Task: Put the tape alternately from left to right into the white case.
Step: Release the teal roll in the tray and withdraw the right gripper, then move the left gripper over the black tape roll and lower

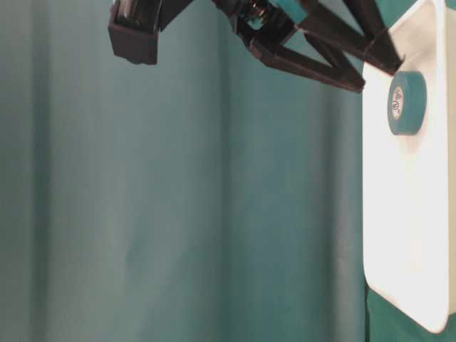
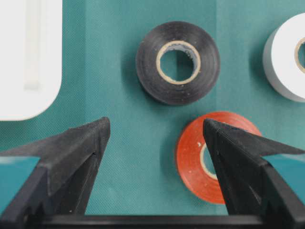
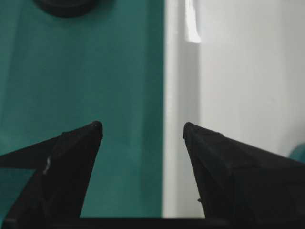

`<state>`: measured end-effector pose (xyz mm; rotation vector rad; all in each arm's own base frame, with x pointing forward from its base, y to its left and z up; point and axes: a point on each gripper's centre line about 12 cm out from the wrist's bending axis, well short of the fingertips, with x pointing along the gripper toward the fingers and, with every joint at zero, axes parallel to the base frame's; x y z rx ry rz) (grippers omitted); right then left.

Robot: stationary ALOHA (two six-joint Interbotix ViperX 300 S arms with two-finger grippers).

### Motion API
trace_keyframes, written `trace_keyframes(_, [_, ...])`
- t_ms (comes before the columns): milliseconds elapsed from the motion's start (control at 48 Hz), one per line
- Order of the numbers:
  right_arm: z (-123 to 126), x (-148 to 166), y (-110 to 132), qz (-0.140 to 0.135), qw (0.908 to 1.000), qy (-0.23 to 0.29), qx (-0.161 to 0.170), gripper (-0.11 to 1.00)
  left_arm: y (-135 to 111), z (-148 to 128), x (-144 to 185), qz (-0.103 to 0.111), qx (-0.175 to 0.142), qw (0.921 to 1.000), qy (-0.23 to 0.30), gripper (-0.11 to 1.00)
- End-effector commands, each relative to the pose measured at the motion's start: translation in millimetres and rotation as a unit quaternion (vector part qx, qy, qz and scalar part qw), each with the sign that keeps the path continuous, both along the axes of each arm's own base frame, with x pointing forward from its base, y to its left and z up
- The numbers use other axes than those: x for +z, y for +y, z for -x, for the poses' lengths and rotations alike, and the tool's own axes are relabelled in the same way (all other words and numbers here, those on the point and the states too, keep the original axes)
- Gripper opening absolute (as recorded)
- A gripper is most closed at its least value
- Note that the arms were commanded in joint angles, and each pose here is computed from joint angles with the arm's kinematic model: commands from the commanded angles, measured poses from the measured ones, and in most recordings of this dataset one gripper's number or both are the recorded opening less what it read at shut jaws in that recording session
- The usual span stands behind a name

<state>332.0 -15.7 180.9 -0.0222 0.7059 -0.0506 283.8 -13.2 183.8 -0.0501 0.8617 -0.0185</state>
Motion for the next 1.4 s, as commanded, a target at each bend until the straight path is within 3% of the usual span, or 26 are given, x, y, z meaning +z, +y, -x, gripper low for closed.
trace_keyframes(0, [-1,10,10,-0.002,0.9997,-0.02,0.015,0.76,1,-6,9,0.001,0.002,0.9999,-0.015,0.87])
trace_keyframes(229, [2,4,31,-0.012,0.9991,-0.013,0.039,0.76,1,-6,9,0.001,0.002,0.9999,-0.015,0.87])
trace_keyframes(584, [13,-9,41,-0.055,0.9983,0.008,0.018,0.76,1,-7,8,0.001,0.002,0.9998,-0.018,0.87])
trace_keyframes(855, [12,-8,41,-0.056,0.9983,0.006,0.017,0.76,0,-7,9,0.004,0.005,0.9998,-0.02,0.87])
trace_keyframes(1042, [12,-8,41,-0.056,0.9983,0.006,0.018,0.76,-7,-6,8,0.025,0.017,0.9994,-0.017,0.87])
trace_keyframes(1376, [12,-12,41,-0.055,0.9983,0.012,0.017,0.76,-32,-16,-1,0.034,-0.014,0.9992,-0.012,0.87])
